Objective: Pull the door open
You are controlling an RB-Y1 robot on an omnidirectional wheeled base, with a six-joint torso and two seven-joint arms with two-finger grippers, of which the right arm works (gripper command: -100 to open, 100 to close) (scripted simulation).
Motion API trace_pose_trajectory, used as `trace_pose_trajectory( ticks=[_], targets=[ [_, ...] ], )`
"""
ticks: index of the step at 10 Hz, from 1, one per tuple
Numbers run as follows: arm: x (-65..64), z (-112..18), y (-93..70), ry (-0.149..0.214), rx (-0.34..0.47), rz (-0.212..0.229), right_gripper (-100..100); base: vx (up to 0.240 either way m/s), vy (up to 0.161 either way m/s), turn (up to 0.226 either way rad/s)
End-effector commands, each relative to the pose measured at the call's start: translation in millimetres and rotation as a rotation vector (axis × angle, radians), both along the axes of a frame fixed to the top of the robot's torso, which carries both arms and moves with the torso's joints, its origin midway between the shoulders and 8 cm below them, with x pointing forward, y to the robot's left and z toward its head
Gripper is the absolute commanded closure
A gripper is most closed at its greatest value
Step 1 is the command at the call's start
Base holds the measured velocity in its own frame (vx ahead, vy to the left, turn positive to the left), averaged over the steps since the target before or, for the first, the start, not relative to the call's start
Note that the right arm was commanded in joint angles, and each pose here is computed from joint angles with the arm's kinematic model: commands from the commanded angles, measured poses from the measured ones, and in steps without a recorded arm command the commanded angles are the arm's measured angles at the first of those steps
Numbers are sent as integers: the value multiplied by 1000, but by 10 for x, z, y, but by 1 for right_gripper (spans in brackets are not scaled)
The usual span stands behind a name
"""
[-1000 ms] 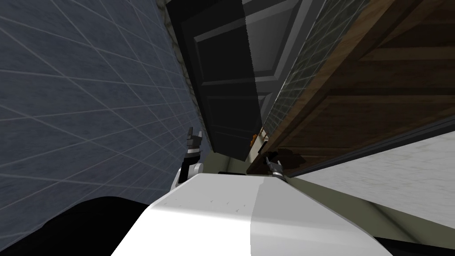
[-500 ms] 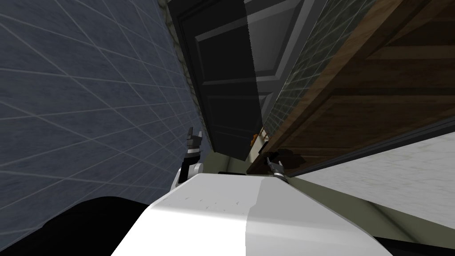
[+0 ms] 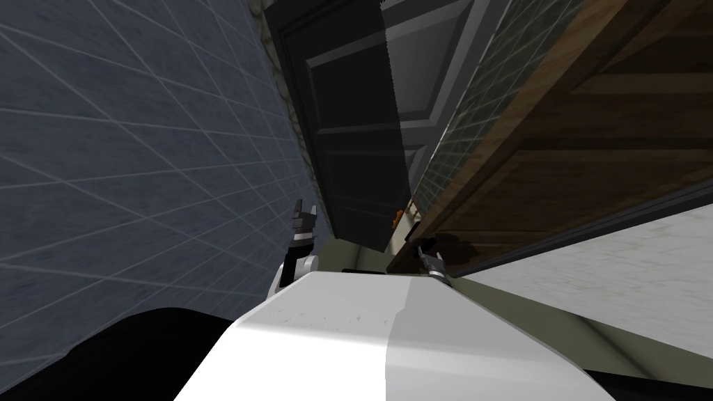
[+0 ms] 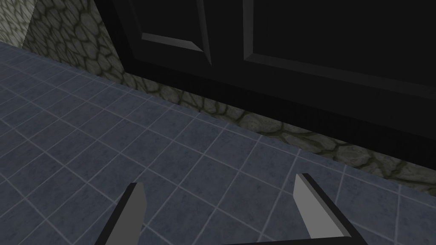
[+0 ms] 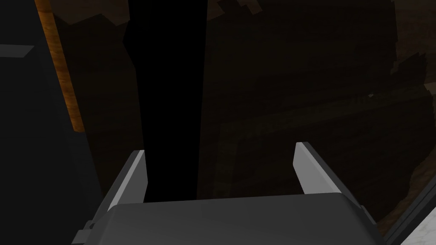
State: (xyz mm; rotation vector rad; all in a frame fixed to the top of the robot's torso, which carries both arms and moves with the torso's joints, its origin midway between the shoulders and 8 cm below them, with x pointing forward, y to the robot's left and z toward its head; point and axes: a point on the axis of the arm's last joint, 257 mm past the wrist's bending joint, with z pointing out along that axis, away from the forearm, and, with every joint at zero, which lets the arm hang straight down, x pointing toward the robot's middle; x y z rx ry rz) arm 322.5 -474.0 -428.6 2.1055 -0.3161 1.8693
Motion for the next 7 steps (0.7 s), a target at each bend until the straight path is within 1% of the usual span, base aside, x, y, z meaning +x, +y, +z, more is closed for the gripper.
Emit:
trace_pose_trajectory(
  ticks=[1,2,7],
  targets=[
    [-175,-40,-303,40,-27,-46,100,-37,10,-24],
    [-203,-48,-330,44,-29,-51,100,-53,9,23],
    [-203,-48,-330,44,-29,-51,100,-18,-3,-7]
  ],
)
